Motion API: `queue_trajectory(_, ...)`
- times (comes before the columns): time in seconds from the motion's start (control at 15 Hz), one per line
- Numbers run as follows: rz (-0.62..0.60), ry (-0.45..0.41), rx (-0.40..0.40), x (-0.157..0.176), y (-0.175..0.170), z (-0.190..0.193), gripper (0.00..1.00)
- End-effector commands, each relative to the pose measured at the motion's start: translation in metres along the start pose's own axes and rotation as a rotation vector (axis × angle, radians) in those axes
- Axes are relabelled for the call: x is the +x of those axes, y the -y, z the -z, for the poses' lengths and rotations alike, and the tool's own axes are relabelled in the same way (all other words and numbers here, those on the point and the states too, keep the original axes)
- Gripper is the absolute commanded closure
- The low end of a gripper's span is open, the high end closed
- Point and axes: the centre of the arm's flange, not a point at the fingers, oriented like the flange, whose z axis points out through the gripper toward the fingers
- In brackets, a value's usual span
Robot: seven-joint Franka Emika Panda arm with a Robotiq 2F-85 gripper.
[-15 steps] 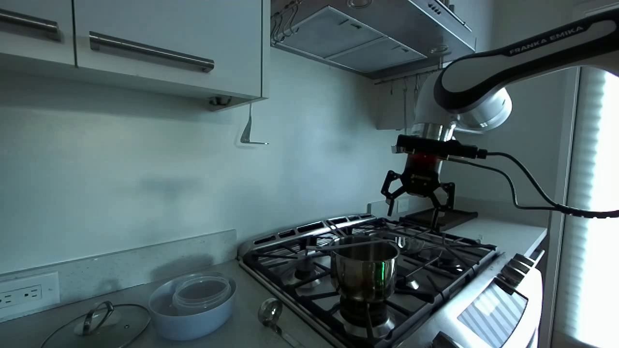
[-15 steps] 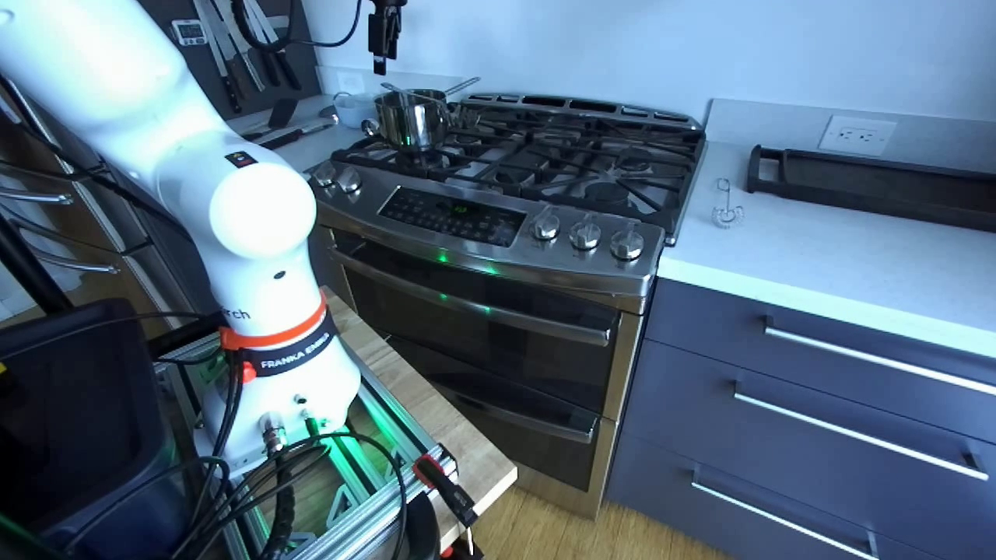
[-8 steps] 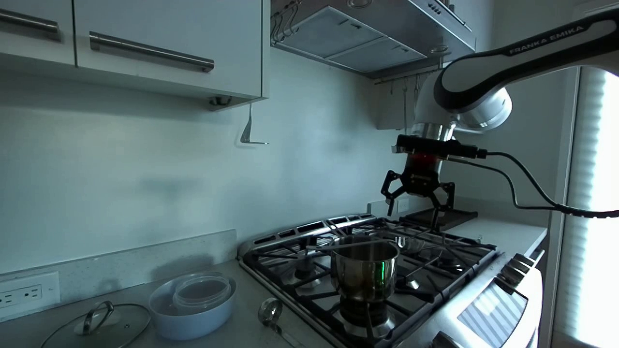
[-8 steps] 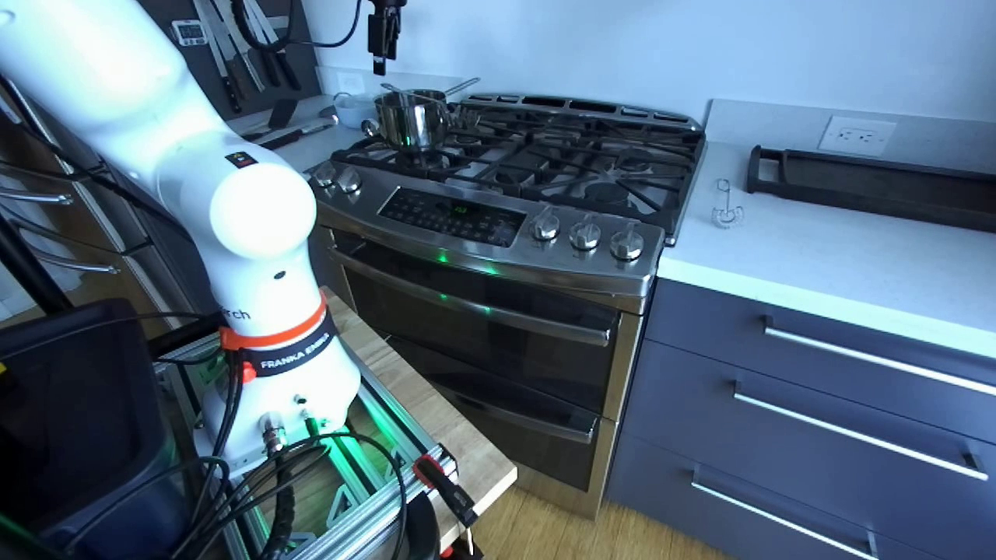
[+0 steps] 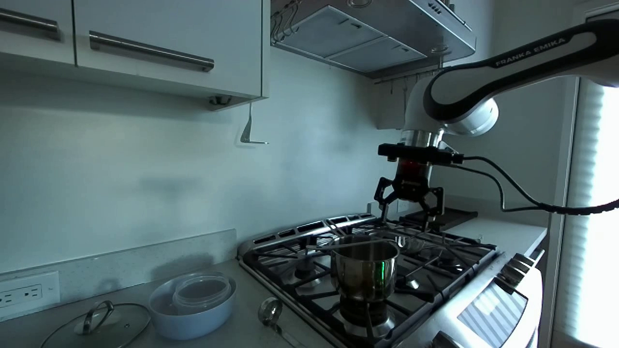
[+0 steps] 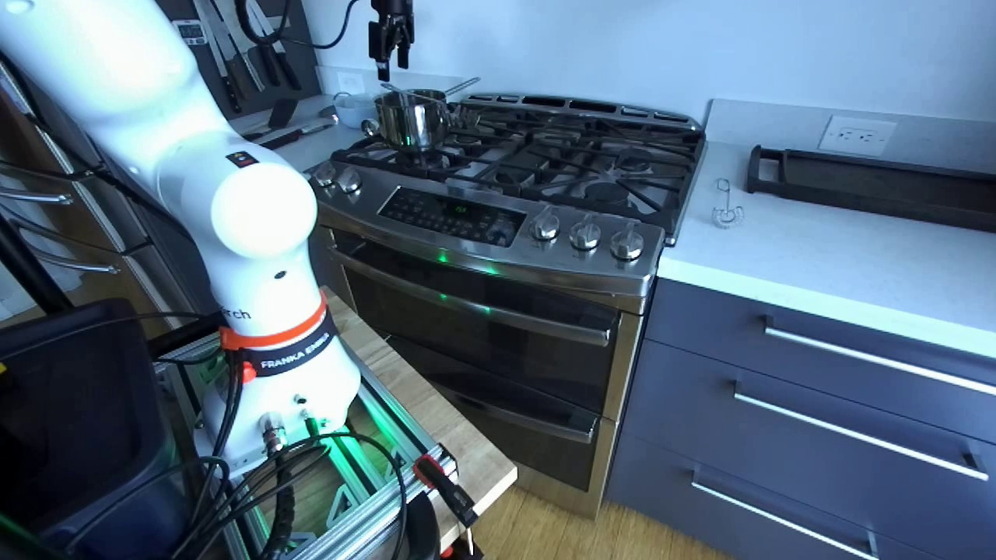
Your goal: Remove the silver ladle from the pot and hang it above the stove
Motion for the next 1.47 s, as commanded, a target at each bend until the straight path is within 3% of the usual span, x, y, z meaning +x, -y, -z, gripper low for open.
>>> queue_trajectory(0.0,-0.064,-0.038,0.011,-0.005,0.025,-0.014,0.00)
queue_trajectory(1.0,-0.203,-0.098,-0.035,-0.006,0.074,-0.055,0.00)
queue_trajectory(1.07,-0.210,-0.098,-0.036,-0.006,0.076,-0.057,0.07)
queue_trajectory(1.27,-0.228,-0.098,-0.035,-0.006,0.080,-0.060,0.42)
queue_trajectory(1.33,-0.236,-0.098,-0.036,-0.005,0.082,-0.060,0.50)
queue_trajectory(1.4,-0.240,-0.097,-0.037,-0.004,0.083,-0.061,0.49)
